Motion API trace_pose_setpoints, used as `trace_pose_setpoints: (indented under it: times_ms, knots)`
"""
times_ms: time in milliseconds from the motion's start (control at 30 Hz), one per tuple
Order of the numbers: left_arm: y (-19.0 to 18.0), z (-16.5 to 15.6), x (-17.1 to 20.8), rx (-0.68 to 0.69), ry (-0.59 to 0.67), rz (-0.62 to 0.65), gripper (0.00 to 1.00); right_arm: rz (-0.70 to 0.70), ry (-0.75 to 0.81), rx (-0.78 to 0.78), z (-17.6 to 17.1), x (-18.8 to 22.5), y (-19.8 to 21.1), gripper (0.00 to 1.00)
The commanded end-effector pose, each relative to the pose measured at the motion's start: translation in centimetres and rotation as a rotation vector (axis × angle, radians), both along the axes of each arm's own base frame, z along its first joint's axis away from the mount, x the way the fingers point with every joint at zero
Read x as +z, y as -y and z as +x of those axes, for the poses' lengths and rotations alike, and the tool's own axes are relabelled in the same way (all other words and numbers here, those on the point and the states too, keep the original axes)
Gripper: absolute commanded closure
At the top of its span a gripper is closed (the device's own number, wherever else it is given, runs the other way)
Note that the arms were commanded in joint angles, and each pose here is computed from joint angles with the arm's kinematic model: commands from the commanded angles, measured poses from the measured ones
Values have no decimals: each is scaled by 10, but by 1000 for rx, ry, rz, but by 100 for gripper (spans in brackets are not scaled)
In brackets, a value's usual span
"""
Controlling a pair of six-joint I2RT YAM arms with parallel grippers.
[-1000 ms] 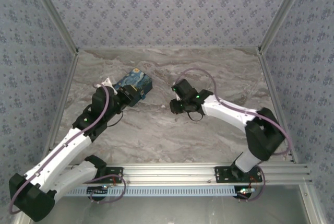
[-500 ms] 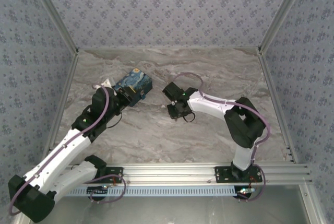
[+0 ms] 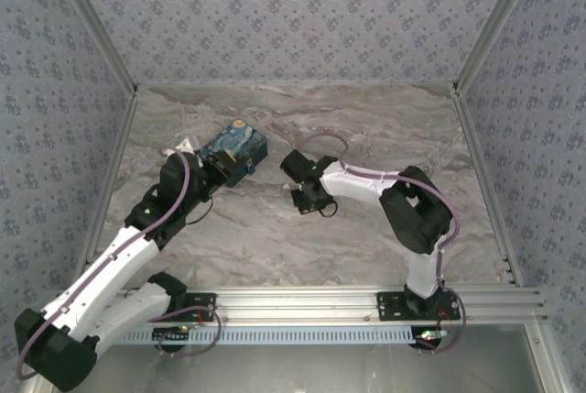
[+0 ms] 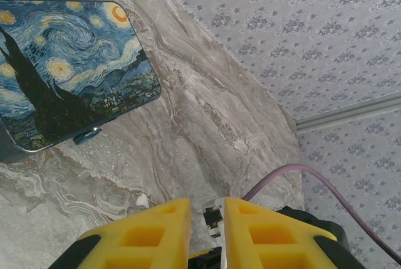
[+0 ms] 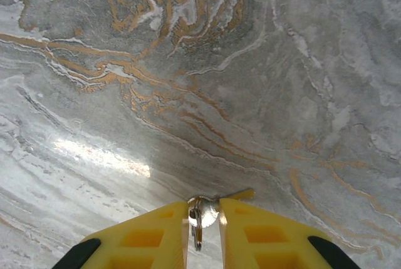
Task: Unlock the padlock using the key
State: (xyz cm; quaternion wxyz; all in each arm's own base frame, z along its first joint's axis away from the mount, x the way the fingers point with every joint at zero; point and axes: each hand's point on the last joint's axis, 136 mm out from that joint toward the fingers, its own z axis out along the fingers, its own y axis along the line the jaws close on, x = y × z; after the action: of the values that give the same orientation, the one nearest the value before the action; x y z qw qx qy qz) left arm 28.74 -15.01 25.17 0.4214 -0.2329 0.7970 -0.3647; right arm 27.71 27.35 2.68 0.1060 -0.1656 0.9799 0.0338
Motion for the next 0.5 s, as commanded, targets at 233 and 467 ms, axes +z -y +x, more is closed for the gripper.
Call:
trace_pose_setpoints:
  times_ms: [233,467]
  knots:
    - [-6,-2,3,11,9,4,79,-72,-57,-4,-8,-20,5,84]
    - [-6,-2,4,3,17,13,79,4,-15,-14,-3,-5,3,100]
